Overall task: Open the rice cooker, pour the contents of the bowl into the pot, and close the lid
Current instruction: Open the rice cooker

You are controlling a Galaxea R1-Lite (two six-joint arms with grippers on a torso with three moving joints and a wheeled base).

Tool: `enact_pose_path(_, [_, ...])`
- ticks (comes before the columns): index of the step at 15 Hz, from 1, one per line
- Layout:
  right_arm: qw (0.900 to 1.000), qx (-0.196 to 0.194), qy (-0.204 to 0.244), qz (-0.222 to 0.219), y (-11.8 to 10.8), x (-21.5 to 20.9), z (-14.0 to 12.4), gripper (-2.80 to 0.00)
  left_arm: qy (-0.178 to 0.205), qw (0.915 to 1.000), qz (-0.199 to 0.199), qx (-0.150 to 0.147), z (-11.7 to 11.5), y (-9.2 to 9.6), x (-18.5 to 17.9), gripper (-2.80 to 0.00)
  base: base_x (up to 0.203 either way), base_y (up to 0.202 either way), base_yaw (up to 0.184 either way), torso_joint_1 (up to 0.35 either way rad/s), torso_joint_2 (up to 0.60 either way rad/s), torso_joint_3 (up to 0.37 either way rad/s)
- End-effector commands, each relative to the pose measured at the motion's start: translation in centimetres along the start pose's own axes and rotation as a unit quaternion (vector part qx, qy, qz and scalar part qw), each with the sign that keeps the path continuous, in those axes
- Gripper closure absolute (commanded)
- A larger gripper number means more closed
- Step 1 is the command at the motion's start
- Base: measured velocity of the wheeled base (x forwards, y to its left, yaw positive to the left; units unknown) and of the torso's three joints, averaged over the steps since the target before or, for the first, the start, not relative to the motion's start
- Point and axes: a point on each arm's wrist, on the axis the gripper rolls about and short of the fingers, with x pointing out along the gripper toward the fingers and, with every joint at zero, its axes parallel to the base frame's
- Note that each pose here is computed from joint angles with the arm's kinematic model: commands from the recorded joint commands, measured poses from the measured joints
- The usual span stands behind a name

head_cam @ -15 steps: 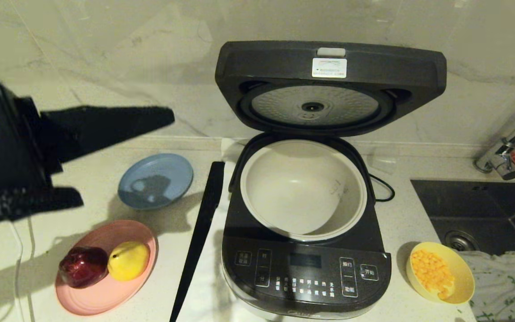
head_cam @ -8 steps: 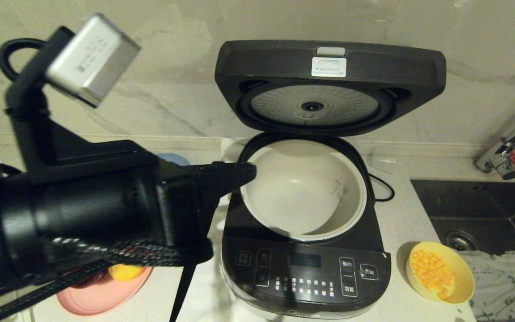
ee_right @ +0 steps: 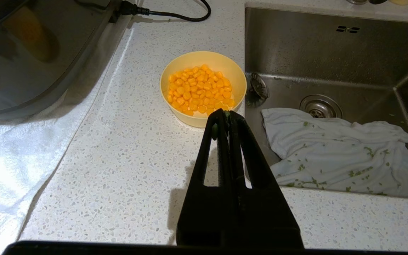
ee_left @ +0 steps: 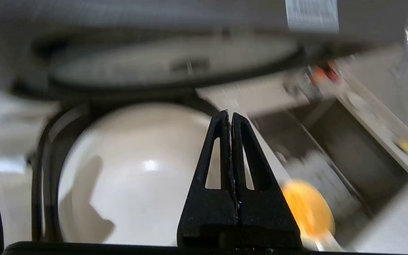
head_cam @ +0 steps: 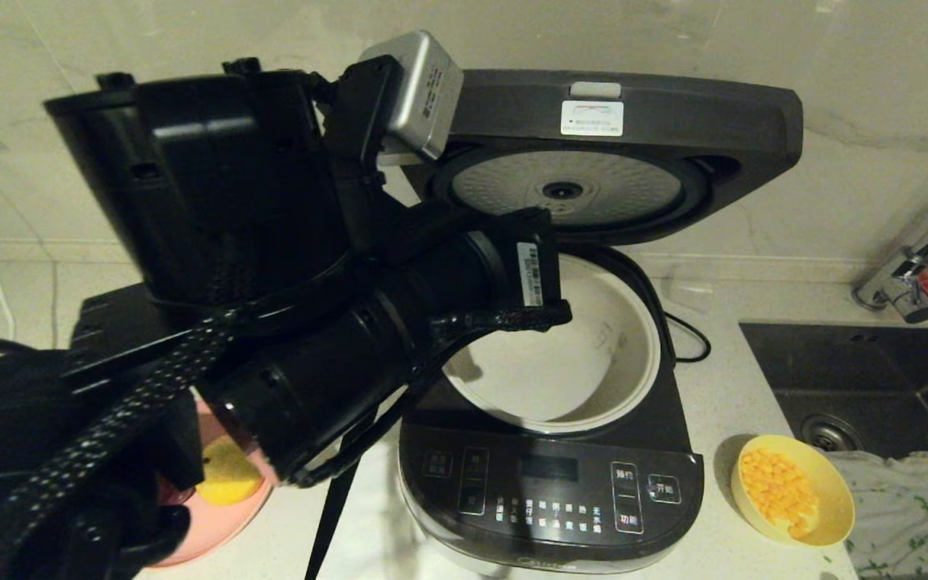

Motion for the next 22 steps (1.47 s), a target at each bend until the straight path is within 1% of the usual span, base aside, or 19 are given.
enact_pose_path(1, [1.0, 0.0, 0.001, 0.0, 0.0, 0.0, 0.0, 0.0, -0.009, 0.9999, 0.01, 0.004, -1.0, -0.6, 2.5, 0.0, 0.0, 0.0, 0.0, 0.0, 0.0, 0.0])
enact_pose_path(6, [1.0, 0.0, 0.0, 0.0, 0.0, 0.0, 0.0, 0.0, -0.037, 0.9988, 0.028, 0.016, -0.3, -1.0, 5.1, 0.0, 0.0, 0.0, 0.0, 0.0, 0.0, 0.0])
enact_pose_path(8, [1.0, 0.0, 0.0, 0.0, 0.0, 0.0, 0.0, 0.0, -0.046, 0.9978, 0.04, 0.028, -0.2, -0.7, 6.2, 0.0, 0.0, 0.0, 0.0, 0.0, 0.0, 0.0])
enact_pose_path(12, [1.0, 0.0, 0.0, 0.0, 0.0, 0.0, 0.0, 0.0, -0.067, 0.9952, 0.058, 0.042, 0.1, 0.1, 8.3, 0.0, 0.0, 0.0, 0.0, 0.0, 0.0, 0.0])
enact_pose_path(14, [1.0, 0.0, 0.0, 0.0, 0.0, 0.0, 0.0, 0.0, -0.076, 0.9941, 0.064, 0.042, 0.3, 0.4, 9.1, 0.0, 0.0, 0.0, 0.0, 0.0, 0.0, 0.0])
enact_pose_path(18, [1.0, 0.0, 0.0, 0.0, 0.0, 0.0, 0.0, 0.0, -0.101, 0.9918, 0.068, 0.04, 1.3, 0.5, 10.2, 0.0, 0.0, 0.0, 0.0, 0.0, 0.0, 0.0])
enact_pose_path(20, [1.0, 0.0, 0.0, 0.0, 0.0, 0.0, 0.0, 0.0, -0.103, 0.9916, 0.068, 0.039, 1.5, 0.5, 10.1, 0.0, 0.0, 0.0, 0.0, 0.0, 0.0, 0.0])
enact_pose_path(22, [1.0, 0.0, 0.0, 0.0, 0.0, 0.0, 0.0, 0.0, -0.11, 0.9909, 0.068, 0.036, 2.5, 0.6, 9.0, 0.0, 0.0, 0.0, 0.0, 0.0, 0.0, 0.0])
